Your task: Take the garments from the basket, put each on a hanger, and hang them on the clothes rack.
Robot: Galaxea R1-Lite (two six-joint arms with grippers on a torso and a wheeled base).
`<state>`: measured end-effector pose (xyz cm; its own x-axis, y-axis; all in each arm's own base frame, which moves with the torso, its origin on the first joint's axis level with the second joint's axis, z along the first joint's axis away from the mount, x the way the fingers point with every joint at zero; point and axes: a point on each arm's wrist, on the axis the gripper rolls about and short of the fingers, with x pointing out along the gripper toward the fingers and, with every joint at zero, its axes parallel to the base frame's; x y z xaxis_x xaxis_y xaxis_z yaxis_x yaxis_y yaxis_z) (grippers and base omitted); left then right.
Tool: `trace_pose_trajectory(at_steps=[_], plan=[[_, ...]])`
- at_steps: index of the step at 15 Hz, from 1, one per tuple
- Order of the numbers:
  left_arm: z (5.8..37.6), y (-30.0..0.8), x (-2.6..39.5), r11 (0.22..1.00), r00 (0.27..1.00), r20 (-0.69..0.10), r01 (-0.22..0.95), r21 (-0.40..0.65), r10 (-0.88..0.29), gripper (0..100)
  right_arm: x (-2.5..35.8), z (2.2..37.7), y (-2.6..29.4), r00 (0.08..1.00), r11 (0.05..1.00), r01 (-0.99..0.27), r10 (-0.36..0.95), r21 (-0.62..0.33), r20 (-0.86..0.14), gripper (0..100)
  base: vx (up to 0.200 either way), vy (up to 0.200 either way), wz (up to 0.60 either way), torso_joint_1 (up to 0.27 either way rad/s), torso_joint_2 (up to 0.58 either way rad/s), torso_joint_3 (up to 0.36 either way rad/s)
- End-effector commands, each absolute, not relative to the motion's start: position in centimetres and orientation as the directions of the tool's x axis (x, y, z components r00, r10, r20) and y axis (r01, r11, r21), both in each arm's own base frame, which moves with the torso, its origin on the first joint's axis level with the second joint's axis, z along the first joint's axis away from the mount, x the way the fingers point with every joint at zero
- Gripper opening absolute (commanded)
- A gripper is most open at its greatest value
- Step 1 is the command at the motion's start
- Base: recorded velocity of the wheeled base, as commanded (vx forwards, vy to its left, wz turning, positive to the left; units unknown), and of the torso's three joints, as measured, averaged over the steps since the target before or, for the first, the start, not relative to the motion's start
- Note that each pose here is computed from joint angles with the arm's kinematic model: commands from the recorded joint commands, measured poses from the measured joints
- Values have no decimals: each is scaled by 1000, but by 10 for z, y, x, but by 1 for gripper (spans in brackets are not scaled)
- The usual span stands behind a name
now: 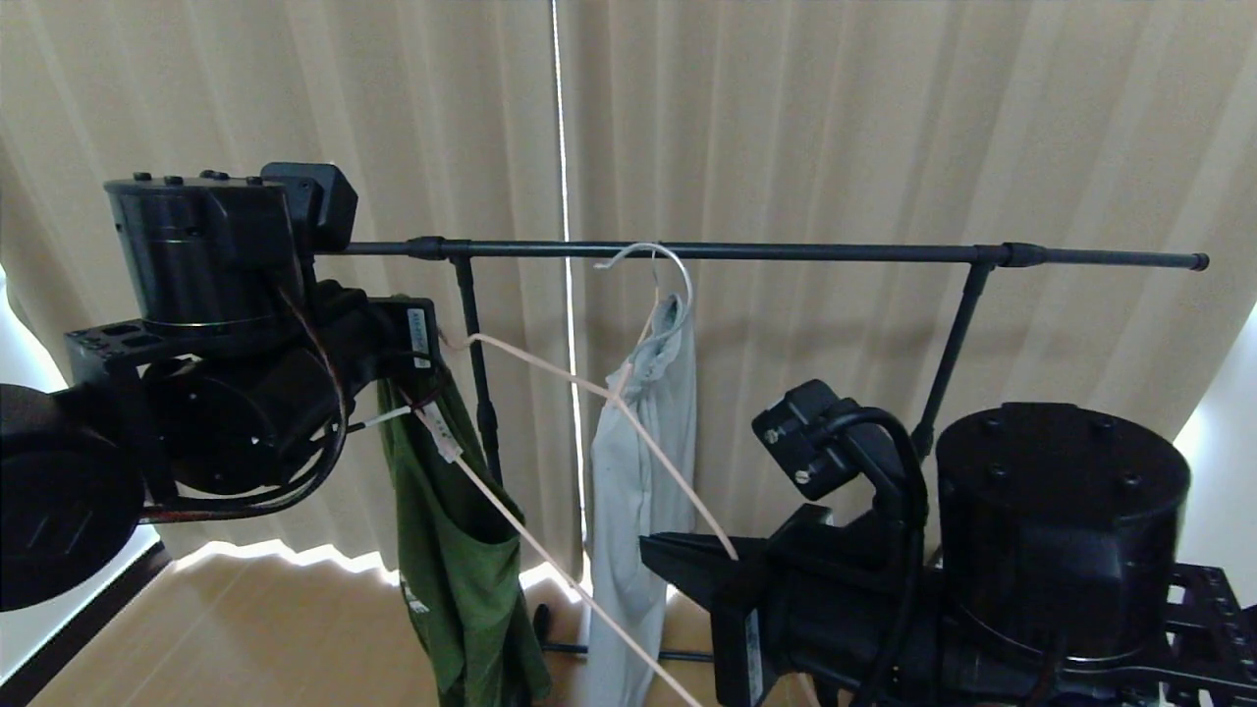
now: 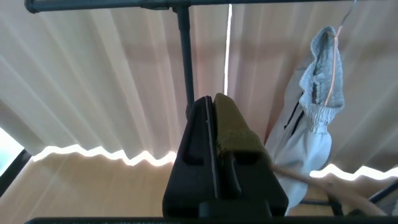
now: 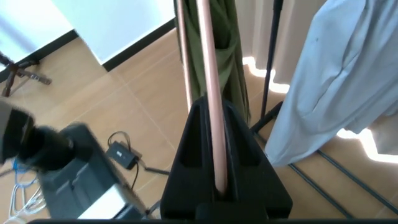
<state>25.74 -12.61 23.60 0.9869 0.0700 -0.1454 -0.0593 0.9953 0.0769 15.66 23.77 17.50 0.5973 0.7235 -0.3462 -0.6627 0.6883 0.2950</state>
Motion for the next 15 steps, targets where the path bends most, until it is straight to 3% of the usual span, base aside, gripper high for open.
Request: trace_pose_trajectory(at_steps=[1,11,15], plan=[[239,-132,252,996,989,-135,-48,72,58,0,167,167,252,596,696,-656,714,290,-366,0,0,0,0,0,0,0],[250,-140,217,998,994,-100,40,49,-35,0,195,158,278,616,720,-620,692,311,-376,0,0,0,0,0,0,0],[254,-158,200,990,987,-87,137,19,-135,0,204,157,280,627,729,-609,683,312,-375,0,0,0,0,0,0,0]])
